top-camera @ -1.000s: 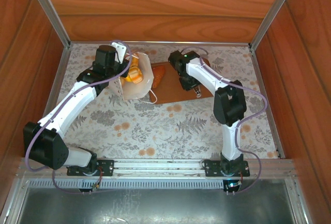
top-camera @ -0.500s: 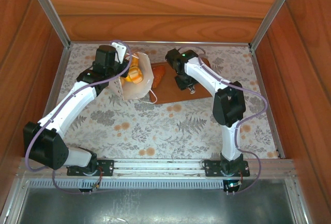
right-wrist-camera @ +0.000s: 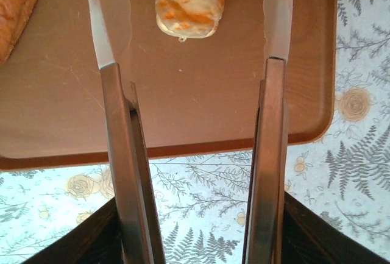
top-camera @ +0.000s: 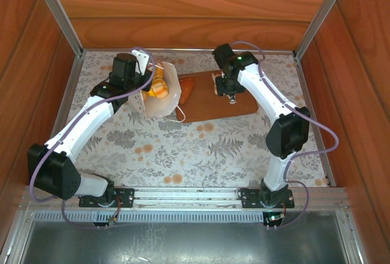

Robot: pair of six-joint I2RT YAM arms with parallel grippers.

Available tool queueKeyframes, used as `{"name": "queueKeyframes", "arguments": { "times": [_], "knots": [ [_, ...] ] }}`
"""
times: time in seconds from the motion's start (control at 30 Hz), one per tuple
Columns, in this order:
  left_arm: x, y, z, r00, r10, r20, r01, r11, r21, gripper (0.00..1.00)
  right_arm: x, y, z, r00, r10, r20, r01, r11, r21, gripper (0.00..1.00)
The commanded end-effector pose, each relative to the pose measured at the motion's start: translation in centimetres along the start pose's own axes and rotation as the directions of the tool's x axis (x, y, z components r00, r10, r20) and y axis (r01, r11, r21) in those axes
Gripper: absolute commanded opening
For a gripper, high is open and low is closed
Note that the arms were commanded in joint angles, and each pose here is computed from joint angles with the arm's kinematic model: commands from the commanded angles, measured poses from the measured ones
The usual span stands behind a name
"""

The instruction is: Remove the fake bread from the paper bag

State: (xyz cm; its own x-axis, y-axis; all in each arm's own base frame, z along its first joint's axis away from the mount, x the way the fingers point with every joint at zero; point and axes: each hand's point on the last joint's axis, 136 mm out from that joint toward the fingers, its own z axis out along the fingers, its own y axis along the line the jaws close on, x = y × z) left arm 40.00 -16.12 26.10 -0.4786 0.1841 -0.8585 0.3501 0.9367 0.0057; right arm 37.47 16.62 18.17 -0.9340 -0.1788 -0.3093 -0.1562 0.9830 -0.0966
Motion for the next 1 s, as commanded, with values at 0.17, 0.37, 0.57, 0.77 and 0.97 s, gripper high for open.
{"name": "queueKeyframes", "arguments": {
  "times": [0.17,0.37,0.57,0.77,0.97],
  "knots": [
    [-1.2,-0.3,-0.5,0.999,-0.002,0.032,0.001,1.0,0.013,0.0,0.6,0.8,3.3,0.994,0.068,-0.088,-0.079,0.987,-0.14,0.58],
    [-1.1,-0.4,-0.4,1.0,-0.003,0.029,0.003,1.0,0.013,0.0,0.8,0.9,5.2,0.989,0.07,-0.127,-0.09,0.983,-0.16,0.59],
    [-1.0,-0.4,-0.3,1.0,-0.003,0.027,0.002,1.0,0.013,0.0,0.8,0.0,6.8,0.985,0.086,-0.152,-0.106,0.986,-0.129,0.57],
    [-1.0,-0.4,-0.2,1.0,-0.003,0.026,0.002,1.0,0.014,0.0,0.7,-0.5,7.8,0.984,0.071,-0.165,-0.089,0.991,-0.103,0.47],
    [-1.1,-0.3,-0.3,1.0,-0.002,0.028,0.001,1.0,0.013,0.0,-0.3,-1.8,7.6,0.991,0.052,-0.126,-0.058,0.997,-0.043,0.39]
  ]
}}
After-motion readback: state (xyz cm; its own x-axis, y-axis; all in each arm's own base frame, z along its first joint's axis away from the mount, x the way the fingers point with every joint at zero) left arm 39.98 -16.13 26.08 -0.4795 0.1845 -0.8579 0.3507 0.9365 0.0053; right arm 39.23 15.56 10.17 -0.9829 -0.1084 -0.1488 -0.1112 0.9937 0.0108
